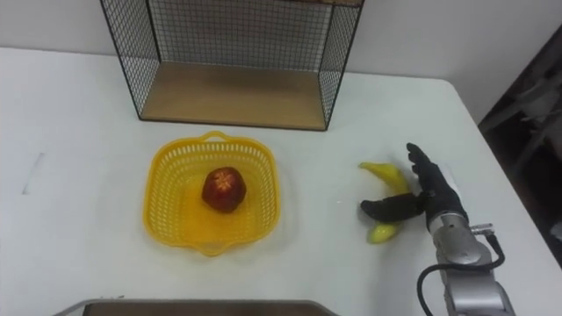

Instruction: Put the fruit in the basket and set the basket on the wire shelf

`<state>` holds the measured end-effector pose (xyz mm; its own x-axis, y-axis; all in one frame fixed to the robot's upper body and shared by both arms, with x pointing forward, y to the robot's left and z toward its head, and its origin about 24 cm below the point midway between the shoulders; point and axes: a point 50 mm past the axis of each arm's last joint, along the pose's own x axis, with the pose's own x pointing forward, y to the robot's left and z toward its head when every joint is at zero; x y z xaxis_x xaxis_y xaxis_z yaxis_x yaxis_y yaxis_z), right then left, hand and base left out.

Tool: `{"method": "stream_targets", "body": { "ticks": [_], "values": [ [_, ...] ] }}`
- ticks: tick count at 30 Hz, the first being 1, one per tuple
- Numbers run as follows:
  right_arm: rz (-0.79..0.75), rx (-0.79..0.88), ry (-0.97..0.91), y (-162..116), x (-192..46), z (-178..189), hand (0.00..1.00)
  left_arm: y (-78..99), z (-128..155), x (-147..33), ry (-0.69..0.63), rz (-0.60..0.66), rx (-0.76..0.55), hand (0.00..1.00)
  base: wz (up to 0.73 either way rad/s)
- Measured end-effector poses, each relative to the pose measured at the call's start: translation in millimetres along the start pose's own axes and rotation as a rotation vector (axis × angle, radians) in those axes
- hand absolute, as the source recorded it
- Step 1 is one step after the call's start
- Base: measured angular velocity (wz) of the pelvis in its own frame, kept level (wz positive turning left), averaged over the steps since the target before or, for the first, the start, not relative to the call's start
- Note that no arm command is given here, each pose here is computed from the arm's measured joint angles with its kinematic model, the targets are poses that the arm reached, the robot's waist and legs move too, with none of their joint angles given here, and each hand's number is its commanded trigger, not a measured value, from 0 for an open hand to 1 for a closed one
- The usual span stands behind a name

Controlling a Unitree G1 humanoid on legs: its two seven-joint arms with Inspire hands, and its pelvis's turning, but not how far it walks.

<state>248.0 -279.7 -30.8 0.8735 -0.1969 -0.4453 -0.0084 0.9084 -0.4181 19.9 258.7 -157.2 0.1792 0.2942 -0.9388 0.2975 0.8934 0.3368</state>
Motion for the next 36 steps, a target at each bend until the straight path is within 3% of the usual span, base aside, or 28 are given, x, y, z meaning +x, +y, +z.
{"method": "stream_targets", "body": {
  "ticks": [7, 8, 9, 10, 11, 20, 24, 36],
  "values": [
    [0.026, -0.086, 0.033, -2.6, 1.3, -5.7, 0.00, -1.4, -1.2, 0.1, 0.029, -0.013, 0.028, 0.00, 0.12],
    [0.030, -0.089, 0.038, -2.2, 1.7, -6.3, 0.38, -1.4, -1.8, 0.1, 0.032, -0.013, 0.028, 0.00, 0.05],
    [0.036, -0.096, 0.052, -1.9, 2.2, -8.8, 0.62, -1.5, -3.1, 0.0, 0.038, -0.014, 0.028, 0.00, 0.00],
    [0.044, -0.112, 0.064, -1.7, 2.3, -11.0, 0.97, -1.6, -3.4, 0.0, 0.039, -0.014, 0.028, 0.00, 0.00],
    [0.048, -0.122, 0.068, -1.7, 2.9, -10.9, 1.00, -1.8, -3.7, 0.1, 0.042, -0.015, 0.028, 0.00, 0.00],
    [0.003, -0.244, 0.129, -22.2, 1.8, -19.5, 1.00, 3.2, -5.7, 2.0, 0.073, -0.004, 0.034, 0.00, 0.08],
    [-0.025, -0.369, 0.152, -25.1, 1.3, -21.9, 1.00, 3.2, -6.1, 1.9, 0.077, -0.001, 0.036, 0.00, 0.01],
    [-0.106, -0.517, 0.173, -26.5, 1.3, -22.6, 1.00, 11.2, 10.0, 4.3, 0.043, 0.021, 0.057, 0.00, 0.04]
  ]
}}
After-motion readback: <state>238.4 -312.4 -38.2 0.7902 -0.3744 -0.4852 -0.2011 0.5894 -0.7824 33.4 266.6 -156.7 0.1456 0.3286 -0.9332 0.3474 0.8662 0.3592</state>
